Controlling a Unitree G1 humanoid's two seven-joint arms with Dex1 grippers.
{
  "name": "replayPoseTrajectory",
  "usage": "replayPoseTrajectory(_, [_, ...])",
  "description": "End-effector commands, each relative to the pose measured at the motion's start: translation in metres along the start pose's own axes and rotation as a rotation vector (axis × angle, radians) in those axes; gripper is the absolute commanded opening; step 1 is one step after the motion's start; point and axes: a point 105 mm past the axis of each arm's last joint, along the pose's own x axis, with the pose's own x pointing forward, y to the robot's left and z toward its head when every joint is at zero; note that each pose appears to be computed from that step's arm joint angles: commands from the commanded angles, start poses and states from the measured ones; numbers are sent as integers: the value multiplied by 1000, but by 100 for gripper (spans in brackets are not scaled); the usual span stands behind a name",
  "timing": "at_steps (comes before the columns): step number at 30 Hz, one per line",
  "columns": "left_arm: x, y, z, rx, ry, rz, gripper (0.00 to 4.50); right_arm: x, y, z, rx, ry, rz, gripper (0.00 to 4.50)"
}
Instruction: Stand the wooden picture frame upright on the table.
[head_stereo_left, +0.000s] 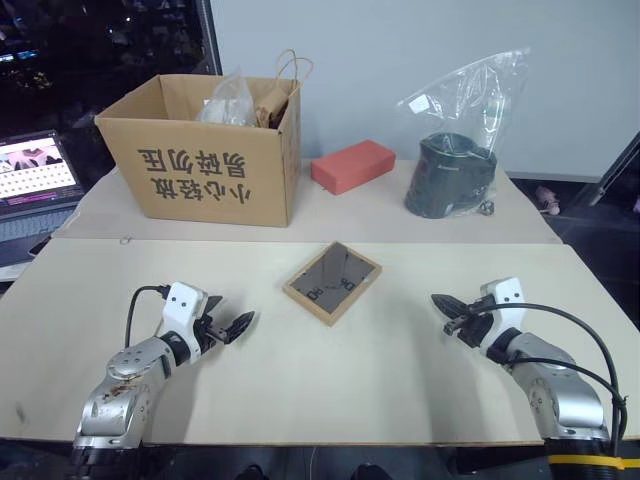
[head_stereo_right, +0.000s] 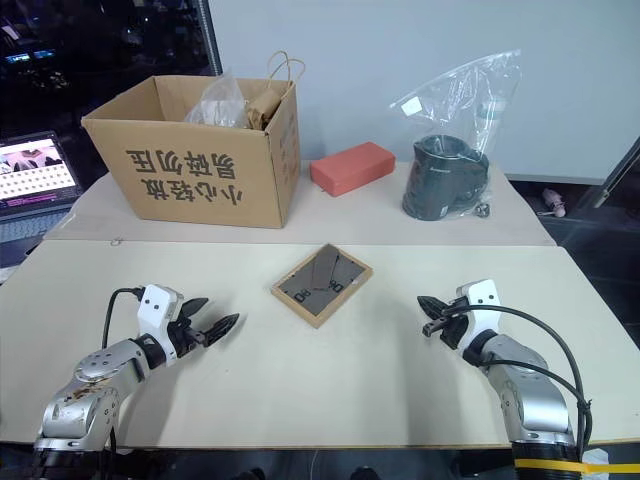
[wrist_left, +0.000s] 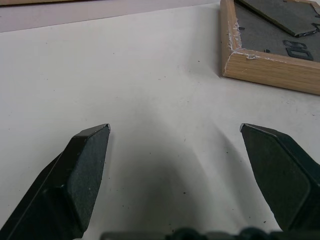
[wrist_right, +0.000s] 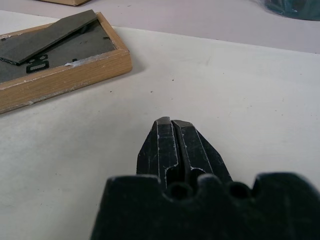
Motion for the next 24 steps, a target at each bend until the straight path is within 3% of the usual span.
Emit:
replayPoseTrajectory(1, [-9,-3,25,-26,-44,-115,450,-3,12,28,-120,-22,128,6])
replayPoseTrajectory(2, [-12,-3,35,-1,-39,-178,450,-4,24,36,-172,4,224,6])
replayPoseTrajectory(6, [-16,-2,46,30,1,-290,353,-11,47,40,-242,100,408,0])
replayPoseTrajectory(8, [-13,-3,44,46,24,-321,262,-13,55,38,-246,128,435,0])
replayPoseTrajectory(12, [-2,-3,42,72,48,-344,135,-13,59,29,-240,167,440,0])
replayPoseTrajectory(15, [31,2,38,132,73,-273,13,0,44,16,-257,200,340,0])
replayPoseTrajectory(19, [83,-7,39,144,44,-189,4,32,25,13,-230,186,178,0])
replayPoseTrajectory(24, [130,-27,36,153,48,-158,4,66,27,7,-217,211,132,0])
